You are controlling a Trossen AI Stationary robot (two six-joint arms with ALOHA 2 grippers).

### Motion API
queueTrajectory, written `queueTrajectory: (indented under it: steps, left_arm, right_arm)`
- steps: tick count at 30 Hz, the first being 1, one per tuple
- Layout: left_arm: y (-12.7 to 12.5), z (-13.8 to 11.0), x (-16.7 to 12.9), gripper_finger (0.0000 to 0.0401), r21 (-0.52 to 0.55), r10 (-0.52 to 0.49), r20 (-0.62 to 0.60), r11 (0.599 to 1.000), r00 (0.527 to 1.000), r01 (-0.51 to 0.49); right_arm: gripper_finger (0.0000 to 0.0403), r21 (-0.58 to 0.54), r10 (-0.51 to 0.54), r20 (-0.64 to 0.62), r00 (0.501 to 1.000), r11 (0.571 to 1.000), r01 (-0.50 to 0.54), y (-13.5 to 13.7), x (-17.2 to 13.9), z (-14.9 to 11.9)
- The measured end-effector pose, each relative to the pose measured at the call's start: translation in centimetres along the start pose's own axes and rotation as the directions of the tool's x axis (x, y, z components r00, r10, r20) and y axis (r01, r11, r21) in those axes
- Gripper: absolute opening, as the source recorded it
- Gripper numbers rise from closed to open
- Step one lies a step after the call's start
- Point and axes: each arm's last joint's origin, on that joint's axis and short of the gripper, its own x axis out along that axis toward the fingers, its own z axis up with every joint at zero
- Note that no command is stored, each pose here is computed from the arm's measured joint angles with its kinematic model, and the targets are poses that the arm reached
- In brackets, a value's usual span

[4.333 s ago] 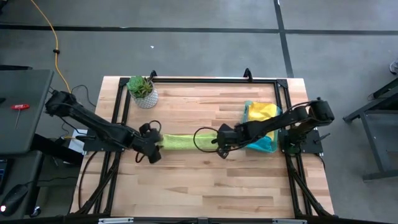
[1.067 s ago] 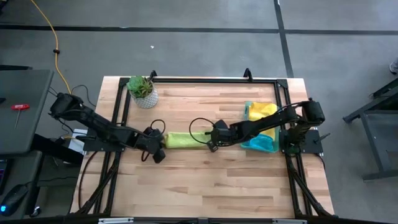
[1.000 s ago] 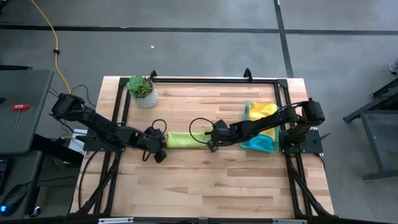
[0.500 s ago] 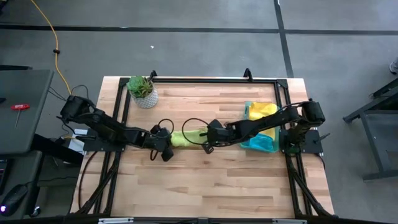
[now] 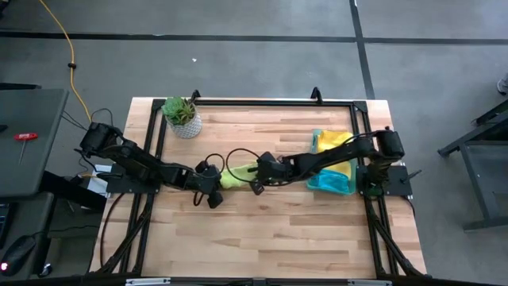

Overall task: Fold microfiber towels
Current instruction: Fold the green microfiber cloth

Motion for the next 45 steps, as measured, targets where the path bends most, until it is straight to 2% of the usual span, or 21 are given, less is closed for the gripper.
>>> queueTrajectory:
  steps: [16, 27, 40, 45]
  left_arm:
    - [0.0, 0.0, 0.0, 0.0000, 0.019, -0.005, -0.002, 1.000, 1.000, 0.005]
    - [0.0, 0.0, 0.0, 0.0000, 0.020, -0.010, -0.006, 1.000, 1.000, 0.010]
    - [-0.1, 0.0, 0.0, 0.0000, 0.078, -0.011, -0.006, 0.997, 1.000, 0.011]
    - [-0.1, 0.0, 0.0, 0.0000, 0.079, -0.011, -0.006, 0.997, 1.000, 0.011]
  right_arm:
    - [0.0000, -0.001, 0.118, 0.071, 0.990, 0.993, -0.119, 0.2, 2.9, 0.8]
    - [0.0000, -0.047, 0.128, 0.100, 0.987, 0.991, -0.124, 0.3, 2.9, 1.1]
    - [0.0000, -0.054, 0.113, 0.113, 0.987, 0.993, -0.107, 0.3, 2.9, 1.1]
    - [0.0000, -0.061, 0.134, 0.089, 0.987, 0.990, -0.129, 0.8, 4.3, 0.9]
